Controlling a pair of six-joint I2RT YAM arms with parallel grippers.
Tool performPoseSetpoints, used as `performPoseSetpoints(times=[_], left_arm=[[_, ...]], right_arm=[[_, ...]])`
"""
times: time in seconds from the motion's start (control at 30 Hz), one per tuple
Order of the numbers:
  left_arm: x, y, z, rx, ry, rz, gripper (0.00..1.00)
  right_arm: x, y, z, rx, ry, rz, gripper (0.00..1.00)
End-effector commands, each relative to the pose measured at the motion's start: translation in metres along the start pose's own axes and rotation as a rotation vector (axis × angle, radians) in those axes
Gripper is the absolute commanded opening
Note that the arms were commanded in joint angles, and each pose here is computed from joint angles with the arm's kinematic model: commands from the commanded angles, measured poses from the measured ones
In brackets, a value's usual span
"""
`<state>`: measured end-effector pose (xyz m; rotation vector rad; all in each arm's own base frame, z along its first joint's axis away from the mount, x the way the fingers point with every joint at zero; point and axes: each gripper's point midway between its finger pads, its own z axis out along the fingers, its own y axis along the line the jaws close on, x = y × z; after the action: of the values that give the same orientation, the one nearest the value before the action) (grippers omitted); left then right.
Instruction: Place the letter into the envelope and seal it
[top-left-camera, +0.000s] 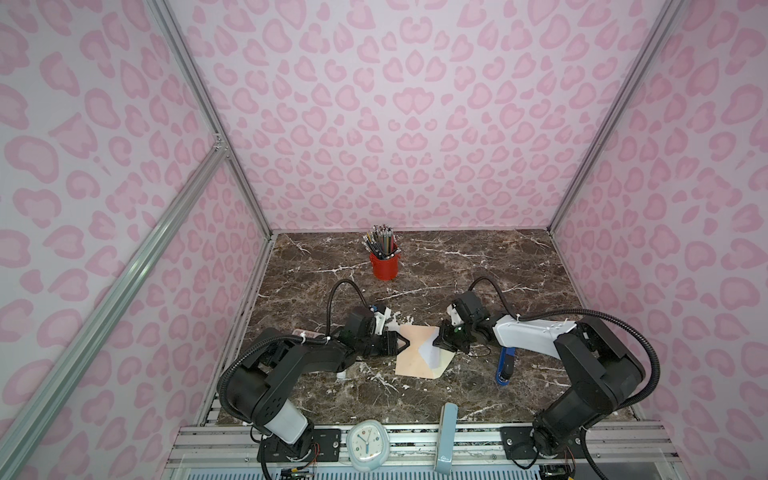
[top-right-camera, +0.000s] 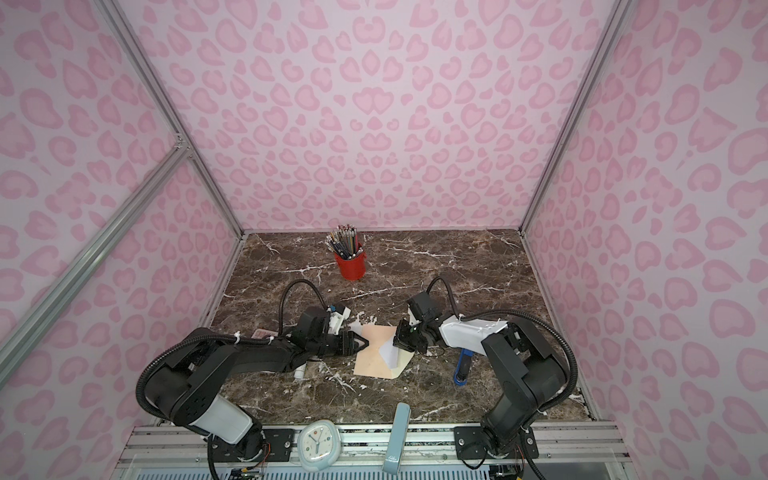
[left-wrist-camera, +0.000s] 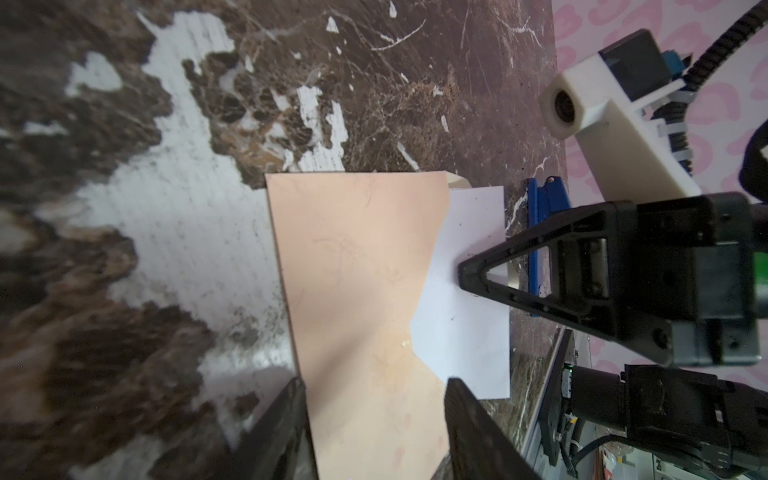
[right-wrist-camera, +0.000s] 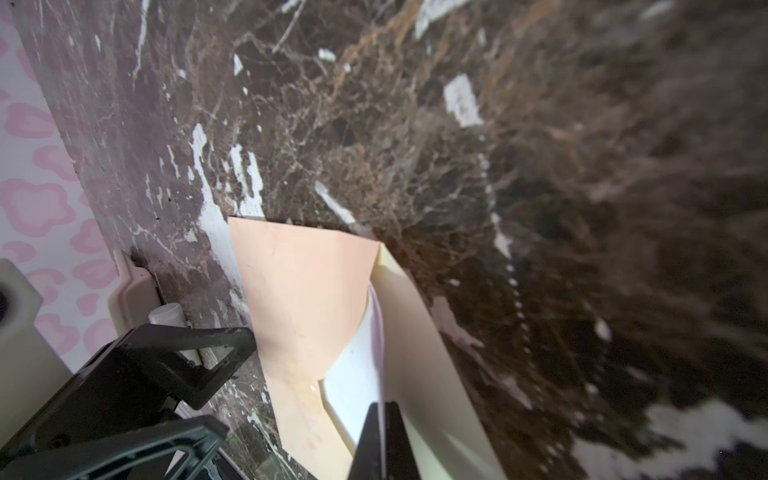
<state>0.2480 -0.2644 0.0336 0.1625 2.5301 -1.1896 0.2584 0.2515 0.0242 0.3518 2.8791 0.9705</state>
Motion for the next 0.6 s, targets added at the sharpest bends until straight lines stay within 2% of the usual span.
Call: performPoseSetpoints(times=[0.0, 0.37, 0.57], left_arm=[[0.009, 0.011, -0.001, -0.048, 0.028, -0.036, 0.57], [0.0, 0.009, -0.004, -0.066, 0.004, -0.049, 0.57], [-0.013, 0.01, -0.014, -0.09, -0.055, -0.062, 0.57]], right_arm=[[-0.004, 0.01, 0.006, -0.052, -0.014, -0.02, 0.0], [-0.015, 0.022, 0.015, -0.069, -0.003, -0.061, 0.0], [-0.025, 0.028, 0.014, -0.034, 0.004, -0.114, 0.0]])
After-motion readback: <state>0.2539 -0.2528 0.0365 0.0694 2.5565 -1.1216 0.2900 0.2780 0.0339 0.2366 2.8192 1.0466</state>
